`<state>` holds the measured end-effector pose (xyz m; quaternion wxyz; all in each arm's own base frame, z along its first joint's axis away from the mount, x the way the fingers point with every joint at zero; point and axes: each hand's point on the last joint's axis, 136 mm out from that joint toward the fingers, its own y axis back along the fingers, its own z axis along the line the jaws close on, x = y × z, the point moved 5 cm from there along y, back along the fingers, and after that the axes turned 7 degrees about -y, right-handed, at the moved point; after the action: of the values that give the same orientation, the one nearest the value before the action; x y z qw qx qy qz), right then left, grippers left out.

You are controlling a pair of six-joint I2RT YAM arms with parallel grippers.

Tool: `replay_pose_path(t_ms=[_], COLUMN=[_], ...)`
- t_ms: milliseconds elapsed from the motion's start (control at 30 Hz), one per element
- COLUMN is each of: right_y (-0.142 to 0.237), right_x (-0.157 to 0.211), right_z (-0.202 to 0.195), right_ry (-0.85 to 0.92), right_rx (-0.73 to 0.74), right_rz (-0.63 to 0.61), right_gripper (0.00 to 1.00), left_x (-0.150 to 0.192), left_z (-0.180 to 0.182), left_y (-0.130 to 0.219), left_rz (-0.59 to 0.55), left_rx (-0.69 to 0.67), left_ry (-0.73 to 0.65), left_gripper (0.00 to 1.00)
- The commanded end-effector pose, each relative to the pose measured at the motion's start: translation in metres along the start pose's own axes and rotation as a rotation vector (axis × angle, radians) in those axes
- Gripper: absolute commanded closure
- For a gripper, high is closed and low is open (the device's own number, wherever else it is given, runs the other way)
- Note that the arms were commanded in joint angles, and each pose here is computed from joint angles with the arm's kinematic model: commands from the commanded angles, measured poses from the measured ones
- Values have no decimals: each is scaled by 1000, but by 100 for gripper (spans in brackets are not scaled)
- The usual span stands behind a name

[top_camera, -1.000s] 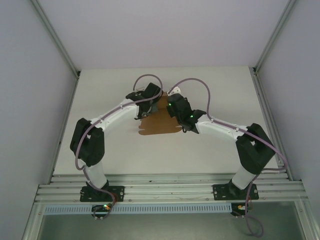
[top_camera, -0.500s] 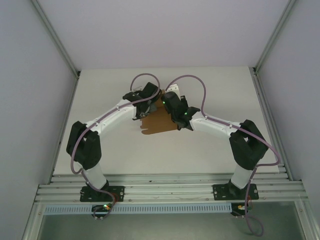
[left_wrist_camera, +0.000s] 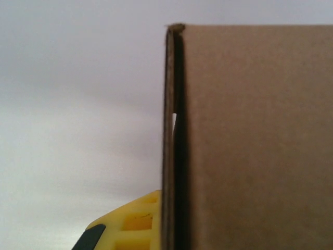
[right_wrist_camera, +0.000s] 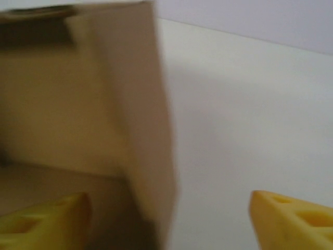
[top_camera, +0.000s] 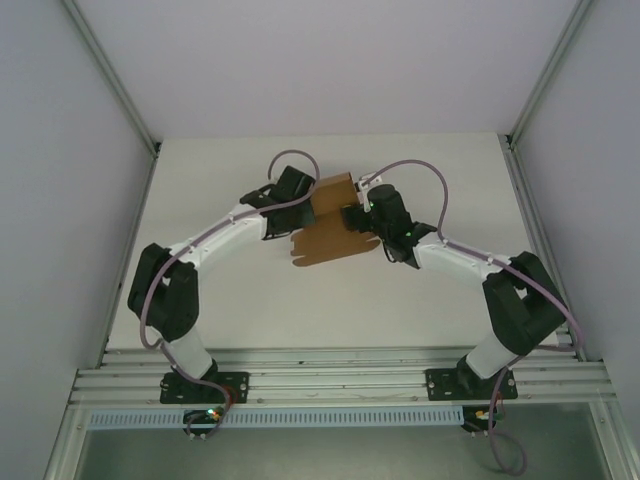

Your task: Assemble paper box

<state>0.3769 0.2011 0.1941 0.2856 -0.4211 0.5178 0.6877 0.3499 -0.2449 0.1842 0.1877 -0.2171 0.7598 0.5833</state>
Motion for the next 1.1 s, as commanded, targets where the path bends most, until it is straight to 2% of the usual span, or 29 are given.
replay_pose_path(t_ms=[0,100,200,367,467,567,667,800,967,1067], right_y=[28,50,85,134,155,169,174,170,163,161], right_x=[-28,-36,-51,-53,-37,-17,0,16,29,32], right_z=[37,33,20,-42,-78,-97,-106,-111,-116,-118], right_ry=[-5,-20,-61,-244,-343,-385,-403,-418,-425,-424], right_rx=[-286,-285,-256,-3,104,162,185,199,214,214], right_rz=[-97,-162,-249,-247,-216,-190,-164,-102,-45,-29], right_gripper=[0,0,0,0,0,0,0,0,0,0], left_x=[-4,-2,-2,15,29,36,33,34,38,47], left_z=[-12,-12,-16,-23,-15,-6,-1,-4,-8,-15], left_y=[-7,-9,-8,4,14,17,13,-1,-31,-45], left_rz=[20,31,33,158,247,353,440,539,629,664], left_rx=[38,42,107,405,447,377,279,188,-13,-20], left_ry=[-72,-129,-272,-662,-907,-1108,-1241,-1360,-1481,-1502], left_gripper=[100,100,100,100,100,100,100,100,100,100])
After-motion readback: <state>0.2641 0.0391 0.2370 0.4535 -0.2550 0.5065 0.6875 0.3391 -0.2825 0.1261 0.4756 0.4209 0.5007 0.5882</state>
